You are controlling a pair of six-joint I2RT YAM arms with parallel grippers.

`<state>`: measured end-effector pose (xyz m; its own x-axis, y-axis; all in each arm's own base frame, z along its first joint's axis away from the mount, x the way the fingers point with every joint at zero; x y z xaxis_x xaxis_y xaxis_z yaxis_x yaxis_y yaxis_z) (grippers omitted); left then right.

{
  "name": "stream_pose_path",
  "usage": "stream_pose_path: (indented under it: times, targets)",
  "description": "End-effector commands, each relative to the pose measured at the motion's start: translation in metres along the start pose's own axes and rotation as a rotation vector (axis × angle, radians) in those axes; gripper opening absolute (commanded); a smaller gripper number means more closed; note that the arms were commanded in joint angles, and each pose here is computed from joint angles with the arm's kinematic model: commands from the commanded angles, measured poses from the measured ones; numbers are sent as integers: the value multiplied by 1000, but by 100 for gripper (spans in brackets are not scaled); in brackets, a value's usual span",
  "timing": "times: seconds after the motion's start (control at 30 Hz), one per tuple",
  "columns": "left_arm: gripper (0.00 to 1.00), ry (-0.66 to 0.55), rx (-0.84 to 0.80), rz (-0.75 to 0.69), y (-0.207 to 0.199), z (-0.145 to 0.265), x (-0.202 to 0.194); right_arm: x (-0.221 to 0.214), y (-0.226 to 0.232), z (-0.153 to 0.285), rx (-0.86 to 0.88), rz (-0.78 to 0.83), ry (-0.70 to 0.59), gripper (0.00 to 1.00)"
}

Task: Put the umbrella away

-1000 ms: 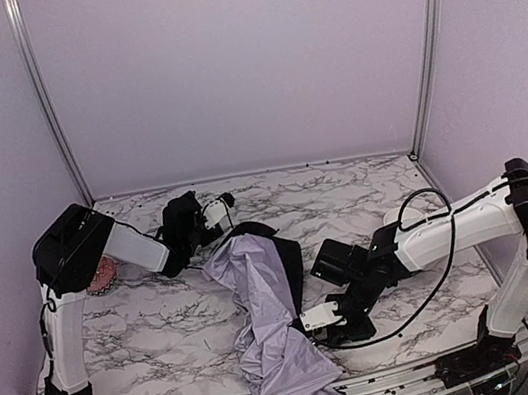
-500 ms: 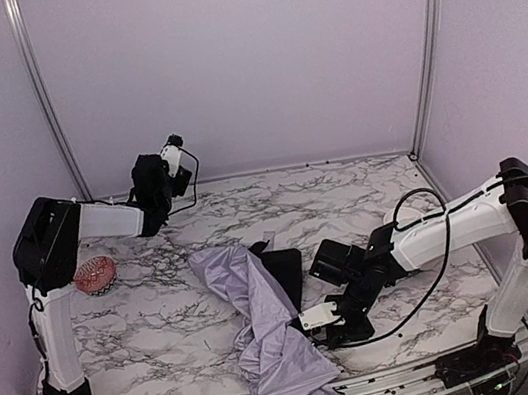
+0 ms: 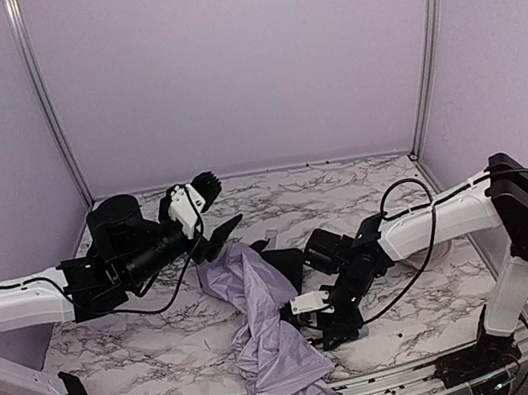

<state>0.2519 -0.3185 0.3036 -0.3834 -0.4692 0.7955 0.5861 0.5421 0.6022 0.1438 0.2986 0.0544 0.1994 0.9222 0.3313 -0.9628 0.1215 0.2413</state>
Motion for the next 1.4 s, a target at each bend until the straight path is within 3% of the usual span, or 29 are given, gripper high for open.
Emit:
stream_pose_path:
  times: [0.0,0.03,0.07,0.2,0.33,0.43,0.5,0.6,0.7,0.8,0.9,1.0,1.13,1.27,1.37]
  targets:
    - [70,149,-218,256,-46,21,-50,19,-16,28,-118,-81,-40,73]
    - [69,173,-165,292,-39,23,-54,25,-15,39,-138,-74,-68,96]
    - [70,200,-126,313,-35,25,-60,30,-13,50,-150,-63,-98,99]
    - [79,300,-42,355,-24,28,-84,55,6,111,-183,41,-266,100]
    - [89,455,-32,464,-10,26,-127,82,6,181,-278,123,-551,100]
    - [92,481,-23,499,0,20,-155,98,-23,227,-350,63,-757,100]
    - [93,485,-124,487,-17,12,-162,110,-45,239,-376,2,-831,100]
    - [95,523,-260,460,-42,-7,-176,121,-82,223,-422,-119,-789,94]
    - [94,671,-246,411,-43,-19,-217,111,-124,194,-461,-292,-708,90]
    - [91,688,-231,335,-40,-26,-234,106,-149,185,-390,-368,-744,88]
    - [83,592,-252,287,-39,-38,-224,120,-166,183,-302,-352,-806,86]
    - [85,531,-264,284,-36,-41,-210,137,-189,165,-258,-368,-788,86]
    - [86,475,-144,309,-8,-32,-186,149,-218,125,-182,-404,-704,86]
    - [84,407,-29,378,13,-6,-151,160,-220,100,-21,-408,-670,88]
    - [84,305,-144,388,-23,22,-111,172,-210,88,103,-377,-650,88]
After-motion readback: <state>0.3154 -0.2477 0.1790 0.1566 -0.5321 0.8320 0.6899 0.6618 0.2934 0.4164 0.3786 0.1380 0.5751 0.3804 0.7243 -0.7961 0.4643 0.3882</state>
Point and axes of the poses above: each gripper's point midway between its finger pads, its own z axis back along the fingers, its own y axis along the line the jaws close on, x = y × z, the point moved 3 cm from there along z, back along the fingers, and after that the axes turned 8 degrees about -z, right-handed, at the moved point
